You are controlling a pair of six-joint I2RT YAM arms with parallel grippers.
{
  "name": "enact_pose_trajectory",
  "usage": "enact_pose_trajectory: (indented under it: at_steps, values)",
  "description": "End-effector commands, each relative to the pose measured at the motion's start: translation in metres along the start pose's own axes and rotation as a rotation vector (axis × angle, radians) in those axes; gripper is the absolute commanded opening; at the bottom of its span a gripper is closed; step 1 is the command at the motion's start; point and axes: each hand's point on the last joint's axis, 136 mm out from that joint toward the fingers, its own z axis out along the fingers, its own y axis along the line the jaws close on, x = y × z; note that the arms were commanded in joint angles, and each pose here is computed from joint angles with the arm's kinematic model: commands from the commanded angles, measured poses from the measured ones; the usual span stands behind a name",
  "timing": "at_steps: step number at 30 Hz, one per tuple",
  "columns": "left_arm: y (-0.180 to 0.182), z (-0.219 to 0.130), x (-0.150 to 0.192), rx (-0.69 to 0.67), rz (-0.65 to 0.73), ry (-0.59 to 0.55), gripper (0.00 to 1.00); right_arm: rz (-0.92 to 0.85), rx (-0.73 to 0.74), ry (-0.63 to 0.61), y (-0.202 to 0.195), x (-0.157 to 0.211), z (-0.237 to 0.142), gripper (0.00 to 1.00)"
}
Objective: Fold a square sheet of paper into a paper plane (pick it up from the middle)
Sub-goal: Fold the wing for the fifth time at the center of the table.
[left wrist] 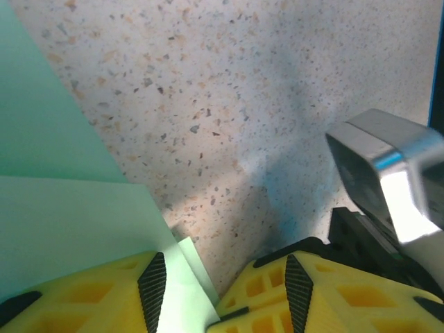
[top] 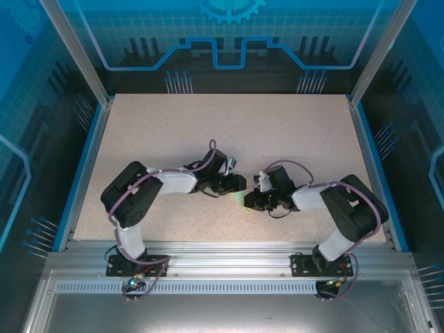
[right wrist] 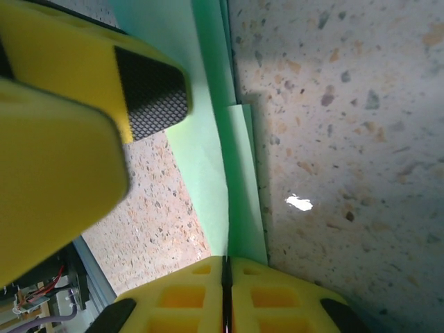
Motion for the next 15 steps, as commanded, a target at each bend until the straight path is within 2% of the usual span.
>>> enact_pose_trajectory:
  at_steps: [1,11,15]
  values:
    - [0.008,0.008,0.008,-0.027,0.007,0.045,0.51,0.014,0.044,0.008,-0.007,0.007,-0.005,0.12]
    - [0.007,0.009,0.007,-0.023,0.018,0.049,0.51,-0.024,0.118,-0.008,-0.003,0.0,-0.019,0.3]
    - [0.008,0.011,0.008,-0.022,0.02,0.055,0.51,-0.027,0.133,0.023,-0.005,0.001,-0.016,0.28]
